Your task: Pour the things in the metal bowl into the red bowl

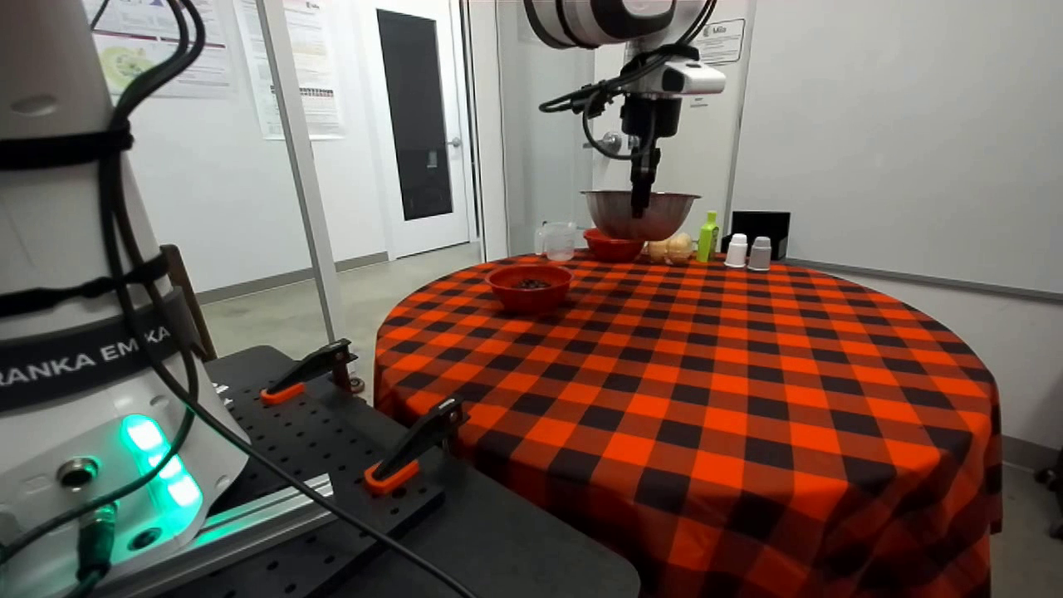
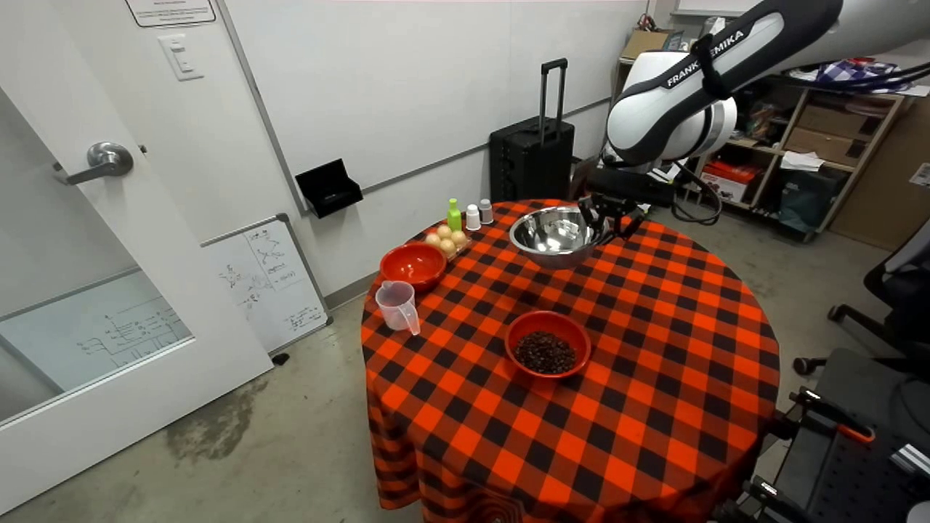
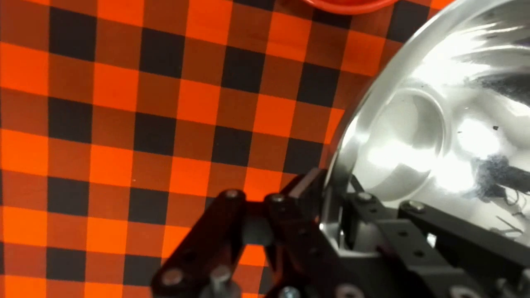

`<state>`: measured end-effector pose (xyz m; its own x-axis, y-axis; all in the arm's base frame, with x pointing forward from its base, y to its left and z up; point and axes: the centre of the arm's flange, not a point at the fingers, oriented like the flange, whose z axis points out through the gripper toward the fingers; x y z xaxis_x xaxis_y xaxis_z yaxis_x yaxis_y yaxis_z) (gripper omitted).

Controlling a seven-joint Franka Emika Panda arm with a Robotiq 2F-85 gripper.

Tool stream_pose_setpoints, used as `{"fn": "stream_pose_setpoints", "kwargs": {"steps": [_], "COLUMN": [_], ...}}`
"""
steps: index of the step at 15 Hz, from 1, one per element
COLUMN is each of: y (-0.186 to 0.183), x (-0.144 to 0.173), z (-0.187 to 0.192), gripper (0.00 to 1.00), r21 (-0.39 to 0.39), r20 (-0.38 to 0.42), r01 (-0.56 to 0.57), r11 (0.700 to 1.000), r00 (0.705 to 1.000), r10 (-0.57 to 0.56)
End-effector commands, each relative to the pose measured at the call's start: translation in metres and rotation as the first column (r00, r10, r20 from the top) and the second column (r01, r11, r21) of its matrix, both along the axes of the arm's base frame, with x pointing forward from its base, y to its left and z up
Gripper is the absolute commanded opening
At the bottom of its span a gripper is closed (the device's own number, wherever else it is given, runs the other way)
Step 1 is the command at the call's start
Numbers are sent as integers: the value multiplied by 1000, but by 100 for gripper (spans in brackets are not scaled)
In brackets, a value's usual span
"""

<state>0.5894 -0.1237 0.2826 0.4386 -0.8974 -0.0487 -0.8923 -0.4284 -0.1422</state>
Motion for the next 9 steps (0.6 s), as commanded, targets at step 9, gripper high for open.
{"fn": "stream_pose_setpoints", "kwargs": {"steps": [9], "y": [-20], "x": [-116], "z": [-91], "gripper": [2], "r21": [78], "r20": [85], "r01": [279], "r11": [957], "r00": [955], "r10": [-286]}}
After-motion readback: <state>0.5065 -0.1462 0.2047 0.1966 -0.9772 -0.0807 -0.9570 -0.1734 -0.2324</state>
